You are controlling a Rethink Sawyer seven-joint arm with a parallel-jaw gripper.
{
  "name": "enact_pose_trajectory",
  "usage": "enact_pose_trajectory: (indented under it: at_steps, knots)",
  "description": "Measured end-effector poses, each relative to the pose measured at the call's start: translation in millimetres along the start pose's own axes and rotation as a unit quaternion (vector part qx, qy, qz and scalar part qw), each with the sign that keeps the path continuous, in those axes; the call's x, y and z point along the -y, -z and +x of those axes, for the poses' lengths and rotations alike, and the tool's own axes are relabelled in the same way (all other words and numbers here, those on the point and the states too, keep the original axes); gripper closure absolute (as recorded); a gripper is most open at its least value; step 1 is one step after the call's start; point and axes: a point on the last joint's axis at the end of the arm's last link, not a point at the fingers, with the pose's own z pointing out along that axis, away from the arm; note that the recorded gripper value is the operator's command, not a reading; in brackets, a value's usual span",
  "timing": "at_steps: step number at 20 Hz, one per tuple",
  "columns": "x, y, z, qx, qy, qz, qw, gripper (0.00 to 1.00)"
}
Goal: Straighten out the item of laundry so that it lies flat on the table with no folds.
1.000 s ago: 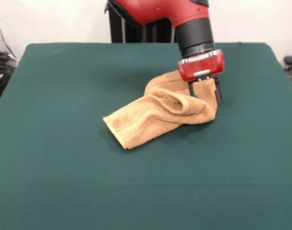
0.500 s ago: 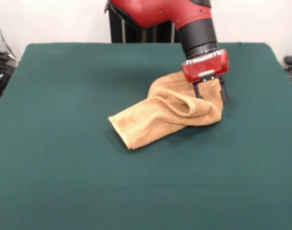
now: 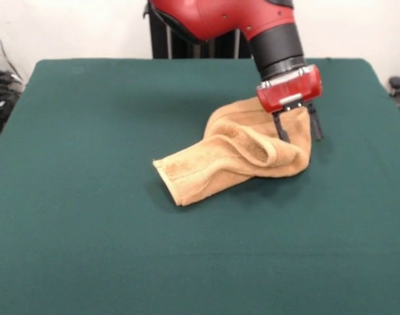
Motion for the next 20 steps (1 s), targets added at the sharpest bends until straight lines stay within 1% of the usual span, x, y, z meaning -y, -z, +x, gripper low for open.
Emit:
enact_pose_trajectory:
  at_steps: [4, 7, 10, 12, 14, 17, 20]
  knots:
    - [-5, -1, 0, 0.000, 0.000, -0.004, 1.0000, 0.00]
    - [-12, -3, 1, -0.017, 0.003, 0.000, 0.9999, 0.00]
    - [-23, -6, 1, -0.056, 0.008, 0.008, 0.9983, 0.00]
    - [-29, -6, 2, -0.076, 0.010, 0.010, 0.9970, 0.00]
    - [-34, -5, 3, -0.108, 0.015, 0.011, 0.9940, 0.00]
    - [-33, -4, 1, -0.131, 0.018, 0.012, 0.9912, 0.00]
    - [-31, -5, -1, -0.137, 0.017, 0.014, 0.9904, 0.00]
